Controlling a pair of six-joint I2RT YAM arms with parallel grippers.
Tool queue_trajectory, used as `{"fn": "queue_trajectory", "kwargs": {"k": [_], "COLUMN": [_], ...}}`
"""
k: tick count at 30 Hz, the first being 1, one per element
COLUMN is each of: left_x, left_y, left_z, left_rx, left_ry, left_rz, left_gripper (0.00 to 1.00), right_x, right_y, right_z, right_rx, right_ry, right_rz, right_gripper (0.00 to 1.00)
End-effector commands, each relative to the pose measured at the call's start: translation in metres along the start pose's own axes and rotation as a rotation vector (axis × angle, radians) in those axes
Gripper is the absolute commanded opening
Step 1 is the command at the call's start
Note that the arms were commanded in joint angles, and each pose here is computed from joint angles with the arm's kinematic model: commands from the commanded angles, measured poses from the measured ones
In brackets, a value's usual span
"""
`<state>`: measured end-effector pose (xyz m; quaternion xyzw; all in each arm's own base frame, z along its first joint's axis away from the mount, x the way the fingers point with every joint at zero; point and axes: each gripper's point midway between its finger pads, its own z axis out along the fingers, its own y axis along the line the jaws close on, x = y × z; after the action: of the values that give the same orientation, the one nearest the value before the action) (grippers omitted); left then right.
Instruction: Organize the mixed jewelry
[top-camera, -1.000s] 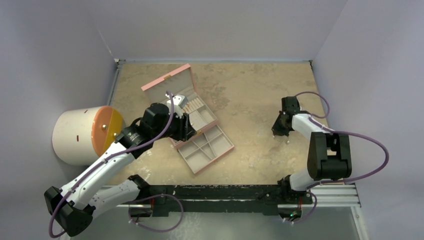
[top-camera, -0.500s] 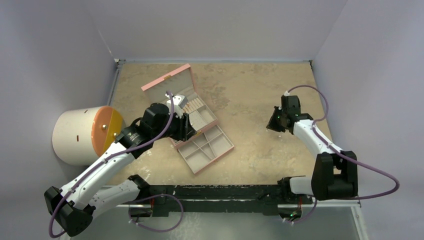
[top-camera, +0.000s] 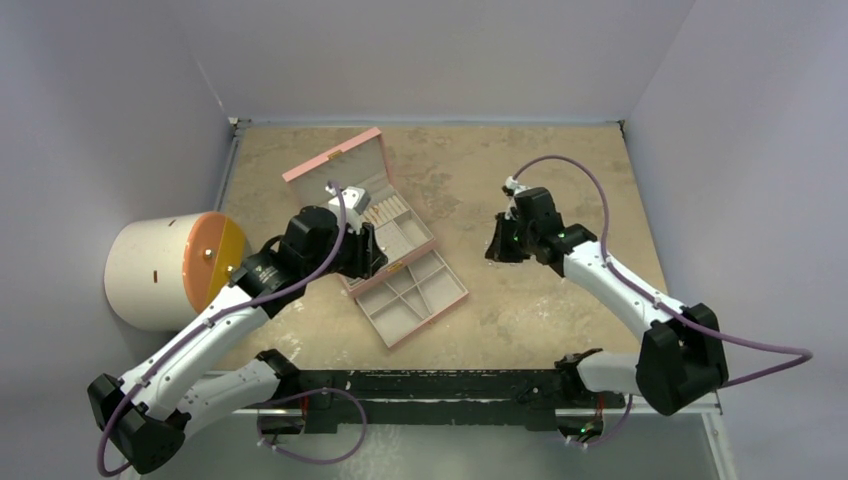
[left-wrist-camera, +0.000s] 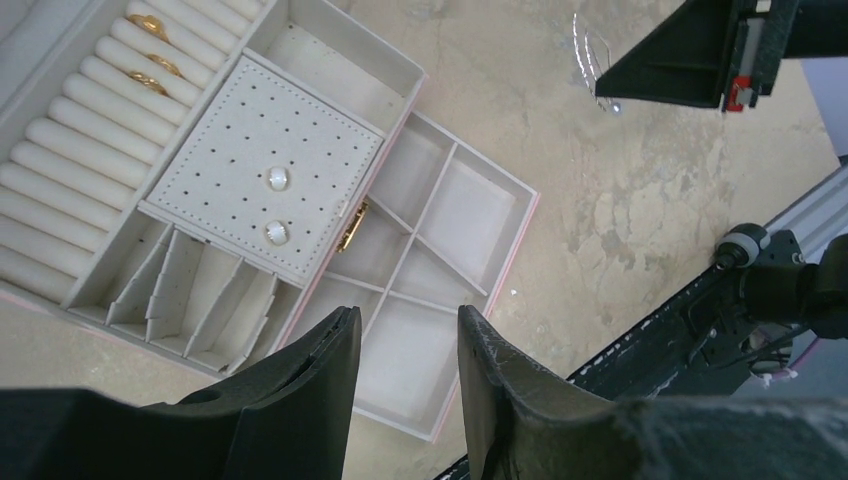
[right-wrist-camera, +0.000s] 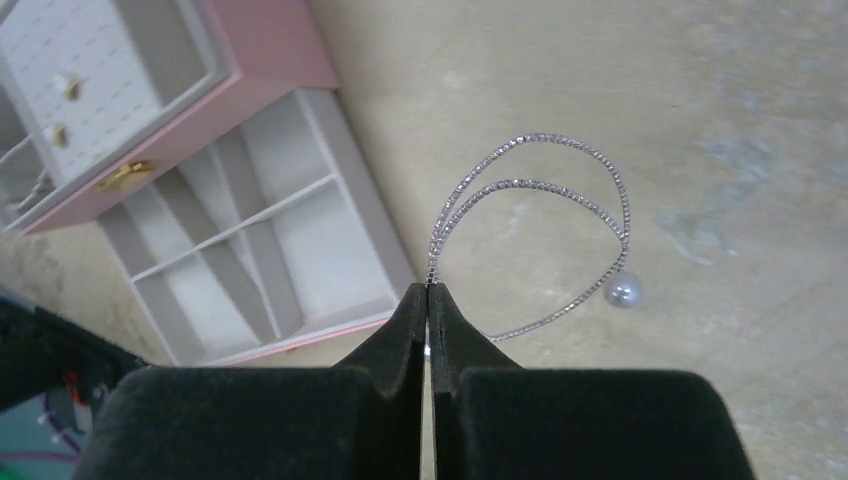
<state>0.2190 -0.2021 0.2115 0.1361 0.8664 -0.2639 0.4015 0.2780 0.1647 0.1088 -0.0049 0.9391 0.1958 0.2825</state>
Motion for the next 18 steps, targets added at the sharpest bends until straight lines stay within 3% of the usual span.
{"fn": "queue_trajectory", "kwargs": {"k": [1,9,18], "left_x": [-0.016,-0.023,-0.023], "left_y": [0.006,0.014,0.016], "left_z": [-0.007,-0.011,-0.01], "left_rx": [-0.041,-0.091,-0.103], "left_ry": [-0.079,-0.116,-0.118], "left_rz": [0.015,0.009,0.006], "left_gripper": [0.4,0.39,0.39], "right_x": [-0.015,0.003,0.037], "right_y": [0.056,0.127,0.157], "right_z": [-0.018,-0.033,-0.014], "right_rx": [-0.179,-0.404,-0.475], "right_ry": [-0.046,0.017,0.112], "right_rz": [-0.116,-0.214,-0.221], "right_gripper": [0.0,0.0,0.0]}}
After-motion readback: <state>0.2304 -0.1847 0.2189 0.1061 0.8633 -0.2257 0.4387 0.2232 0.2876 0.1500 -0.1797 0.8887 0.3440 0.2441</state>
